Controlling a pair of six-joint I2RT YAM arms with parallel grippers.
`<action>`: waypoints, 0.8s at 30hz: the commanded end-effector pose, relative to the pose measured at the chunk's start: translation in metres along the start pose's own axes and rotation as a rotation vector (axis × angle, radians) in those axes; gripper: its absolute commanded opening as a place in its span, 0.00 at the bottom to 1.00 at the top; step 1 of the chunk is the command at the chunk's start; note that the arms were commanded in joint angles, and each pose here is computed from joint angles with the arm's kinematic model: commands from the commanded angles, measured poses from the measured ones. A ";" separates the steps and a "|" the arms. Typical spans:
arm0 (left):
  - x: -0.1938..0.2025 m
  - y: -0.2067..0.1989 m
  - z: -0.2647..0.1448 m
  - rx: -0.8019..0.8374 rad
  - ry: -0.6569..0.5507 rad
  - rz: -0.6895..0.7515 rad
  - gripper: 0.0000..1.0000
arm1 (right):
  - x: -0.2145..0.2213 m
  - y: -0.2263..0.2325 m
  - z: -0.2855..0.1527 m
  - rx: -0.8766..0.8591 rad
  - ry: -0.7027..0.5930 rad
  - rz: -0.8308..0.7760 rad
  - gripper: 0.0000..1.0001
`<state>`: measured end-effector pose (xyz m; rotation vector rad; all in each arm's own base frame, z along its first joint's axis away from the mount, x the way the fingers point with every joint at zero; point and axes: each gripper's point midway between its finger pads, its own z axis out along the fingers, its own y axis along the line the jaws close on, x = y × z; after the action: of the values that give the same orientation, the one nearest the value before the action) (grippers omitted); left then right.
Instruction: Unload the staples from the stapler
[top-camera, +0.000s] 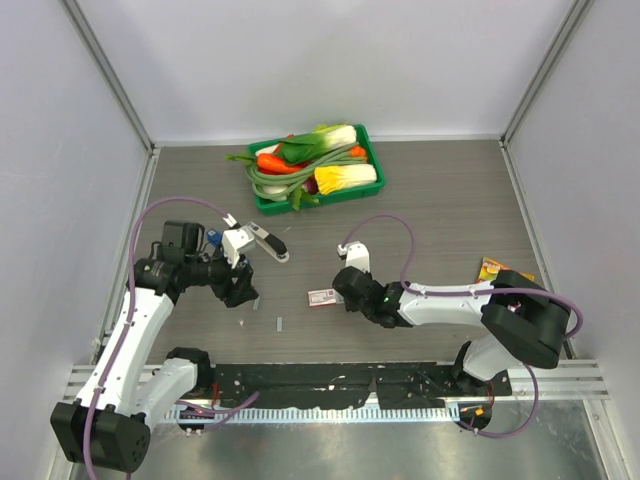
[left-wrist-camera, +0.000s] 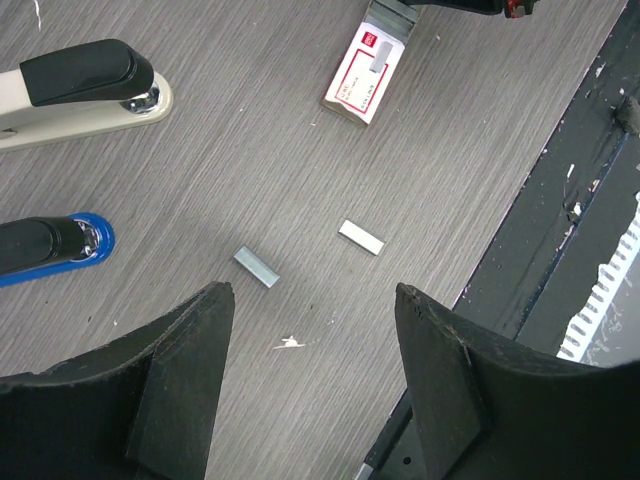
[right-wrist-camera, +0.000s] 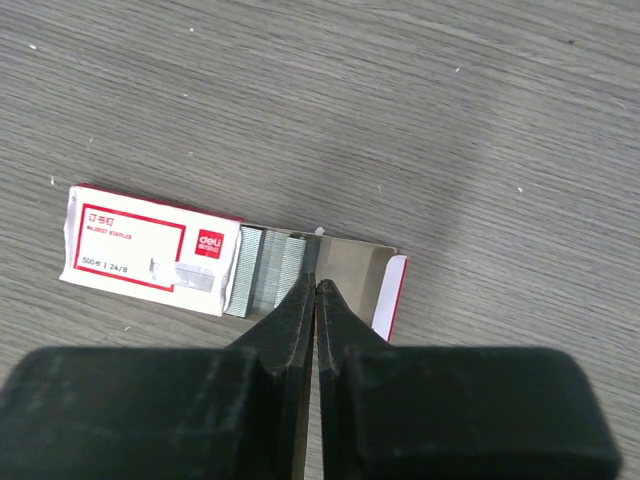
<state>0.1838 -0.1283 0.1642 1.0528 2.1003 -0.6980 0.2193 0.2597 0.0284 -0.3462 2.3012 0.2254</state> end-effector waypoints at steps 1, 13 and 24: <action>-0.004 -0.002 -0.002 0.004 -0.010 0.027 0.69 | -0.027 0.022 -0.002 -0.054 -0.074 0.021 0.09; -0.005 -0.002 -0.001 0.010 -0.009 0.020 0.70 | -0.031 0.027 -0.006 -0.076 -0.076 0.009 0.09; -0.004 0.000 -0.002 -0.001 -0.005 0.023 0.70 | -0.054 0.033 -0.016 -0.094 -0.128 0.018 0.10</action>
<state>0.1835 -0.1278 0.1625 1.0629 2.1033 -0.6971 0.2198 0.2754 0.0390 -0.3834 2.2719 0.2739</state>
